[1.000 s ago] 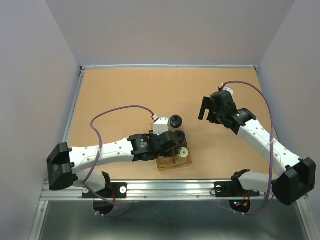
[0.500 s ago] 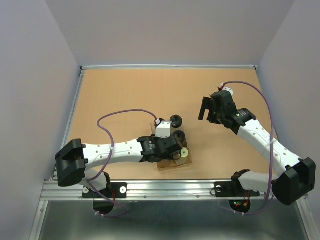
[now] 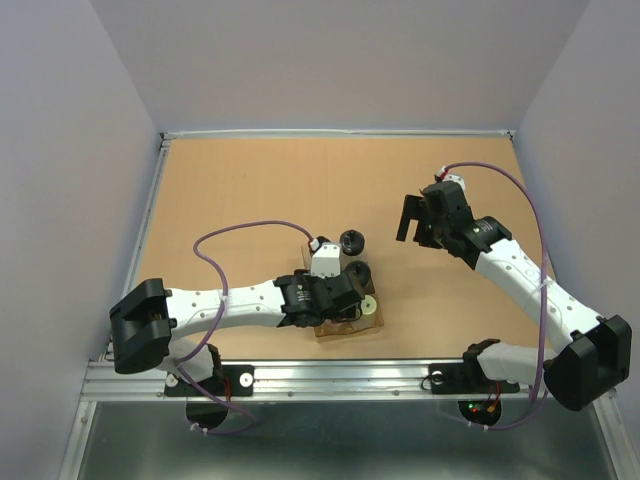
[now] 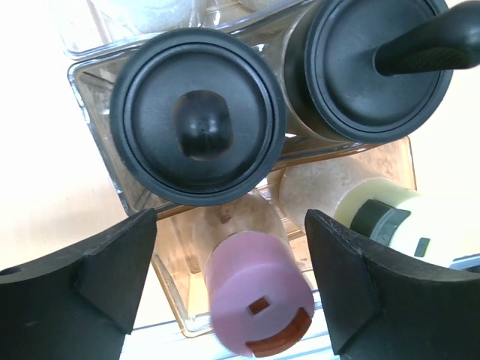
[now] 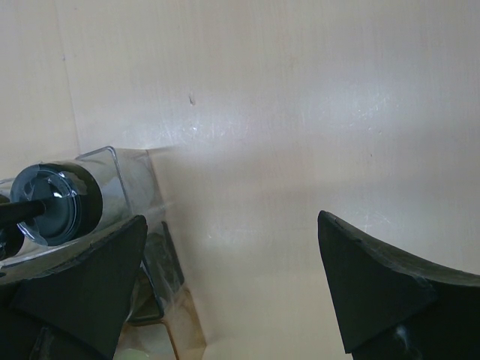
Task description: Organize the condiment bottles
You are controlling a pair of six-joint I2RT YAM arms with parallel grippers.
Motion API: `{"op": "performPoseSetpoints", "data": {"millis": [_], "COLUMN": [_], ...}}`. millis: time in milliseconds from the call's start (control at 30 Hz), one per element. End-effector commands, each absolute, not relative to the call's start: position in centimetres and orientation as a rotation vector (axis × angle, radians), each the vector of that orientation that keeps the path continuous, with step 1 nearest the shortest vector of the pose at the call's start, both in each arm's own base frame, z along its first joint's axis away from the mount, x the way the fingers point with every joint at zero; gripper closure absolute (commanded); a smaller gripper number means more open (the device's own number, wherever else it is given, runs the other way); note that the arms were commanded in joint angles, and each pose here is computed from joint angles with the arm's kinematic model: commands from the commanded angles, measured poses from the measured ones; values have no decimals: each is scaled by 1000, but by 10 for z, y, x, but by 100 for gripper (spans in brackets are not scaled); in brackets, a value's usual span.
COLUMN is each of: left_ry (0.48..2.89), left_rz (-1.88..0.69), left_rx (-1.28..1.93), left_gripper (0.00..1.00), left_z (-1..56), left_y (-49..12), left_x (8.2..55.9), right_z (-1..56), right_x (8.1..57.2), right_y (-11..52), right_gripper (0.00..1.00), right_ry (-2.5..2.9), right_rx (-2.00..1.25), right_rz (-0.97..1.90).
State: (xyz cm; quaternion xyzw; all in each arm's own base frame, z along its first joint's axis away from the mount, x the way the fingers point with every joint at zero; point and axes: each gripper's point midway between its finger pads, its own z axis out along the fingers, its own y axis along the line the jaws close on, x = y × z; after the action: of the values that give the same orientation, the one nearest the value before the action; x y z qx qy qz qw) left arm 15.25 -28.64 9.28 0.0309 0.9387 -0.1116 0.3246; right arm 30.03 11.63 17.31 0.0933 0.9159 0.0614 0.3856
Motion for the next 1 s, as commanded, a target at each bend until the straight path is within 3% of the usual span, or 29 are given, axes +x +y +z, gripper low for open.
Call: {"op": "performPoseSetpoints", "data": {"millis": [0, 233, 500, 967], "left_ry": [2404, 2330, 2136, 1714], "left_rz": [-308, -444, -714, -905], "left_rx": [46, 21, 28, -83], "left_gripper": [8, 1, 1, 1], "left_z": [117, 173, 268, 386], "left_y": [-287, -303, -297, -231], "left_x": [159, 159, 160, 169], "right_z": [170, 193, 233, 323], "right_x": [298, 300, 297, 238], "right_y": [115, 120, 123, 125], "right_gripper": [0, 0, 0, 0], "right_ry": [2332, 2283, 2186, 1939], "right_rx": [211, 164, 88, -21], "right_rz": [158, 209, 269, 531]}}
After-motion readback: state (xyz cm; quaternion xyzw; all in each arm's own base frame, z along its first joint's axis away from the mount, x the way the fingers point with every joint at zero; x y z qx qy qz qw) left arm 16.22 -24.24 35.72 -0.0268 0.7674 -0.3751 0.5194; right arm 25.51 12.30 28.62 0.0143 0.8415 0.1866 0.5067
